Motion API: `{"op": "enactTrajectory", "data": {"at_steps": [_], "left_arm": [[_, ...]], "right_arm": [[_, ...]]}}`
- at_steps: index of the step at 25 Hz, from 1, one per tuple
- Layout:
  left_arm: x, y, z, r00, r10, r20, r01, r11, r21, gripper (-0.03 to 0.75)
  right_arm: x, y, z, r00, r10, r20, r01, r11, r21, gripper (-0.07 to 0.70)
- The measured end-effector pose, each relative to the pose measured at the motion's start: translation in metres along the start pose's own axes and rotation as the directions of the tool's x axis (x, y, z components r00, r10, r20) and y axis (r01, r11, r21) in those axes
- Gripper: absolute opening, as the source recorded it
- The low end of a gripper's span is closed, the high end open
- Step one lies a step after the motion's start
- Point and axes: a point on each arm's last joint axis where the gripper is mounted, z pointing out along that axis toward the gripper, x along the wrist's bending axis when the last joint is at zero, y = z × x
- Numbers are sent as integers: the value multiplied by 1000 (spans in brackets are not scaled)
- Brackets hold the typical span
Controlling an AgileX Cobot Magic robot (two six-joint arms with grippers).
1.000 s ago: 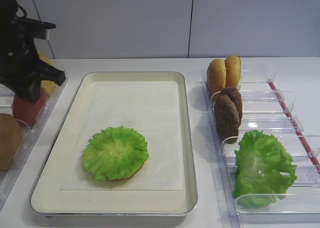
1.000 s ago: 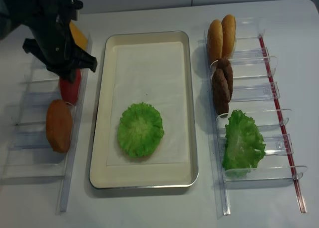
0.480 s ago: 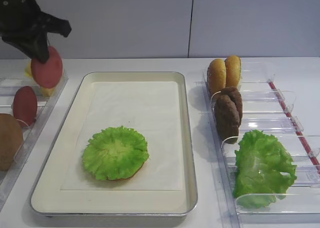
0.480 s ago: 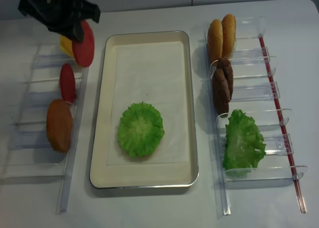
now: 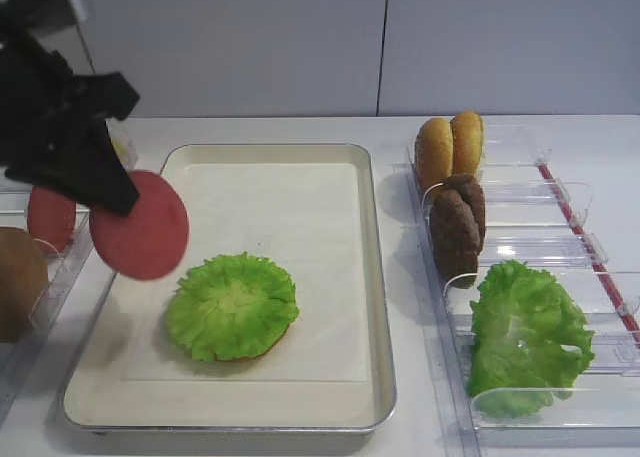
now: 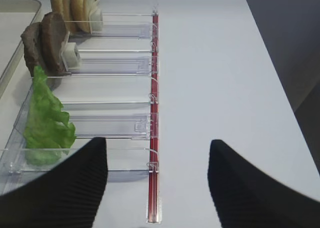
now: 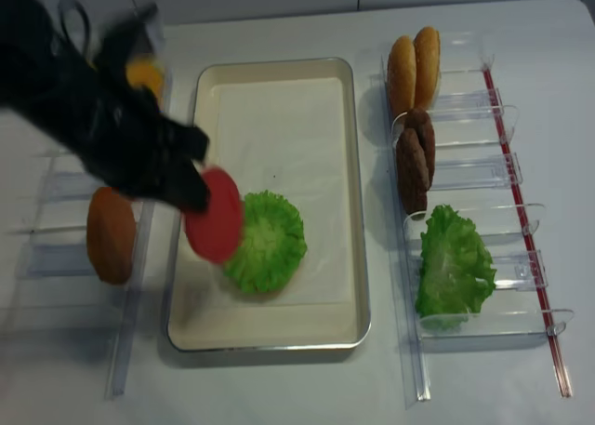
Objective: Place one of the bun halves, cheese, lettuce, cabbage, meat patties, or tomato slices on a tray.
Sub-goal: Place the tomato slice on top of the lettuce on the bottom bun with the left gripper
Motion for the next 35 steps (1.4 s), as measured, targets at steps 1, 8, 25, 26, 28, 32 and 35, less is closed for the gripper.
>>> {"op": "enactTrajectory", "data": {"at_steps": [1,8,25,26,28,32,35], "left_arm": [[-1,-3,7,999,-8,53,9,1000,-11,62],[8,-8,46,973,-23,231,44,995,-88,62],[29,11,82,961,-81,264,111,989,-99,62],[30,11,83,961,-85,264,113,989,-95,62],[32,12,86,960,-92,263,118,989,-87,62],[36,12,90,964,-99,247,121,989,-80,62],[37,12,91,967,-98,234,120,990,-81,62]], "right_arm": [[0,0,0,1000,0,0,0,1000,0,460],[0,0,0,1000,0,0,0,1000,0,460],[0,0,0,1000,0,0,0,1000,0,460],[0,0,0,1000,0,0,0,1000,0,460],[0,0,0,1000,0,0,0,1000,0,460],[0,0,0,1000,0,0,0,1000,0,460],[0,0,0,1000,0,0,0,1000,0,460]]}}
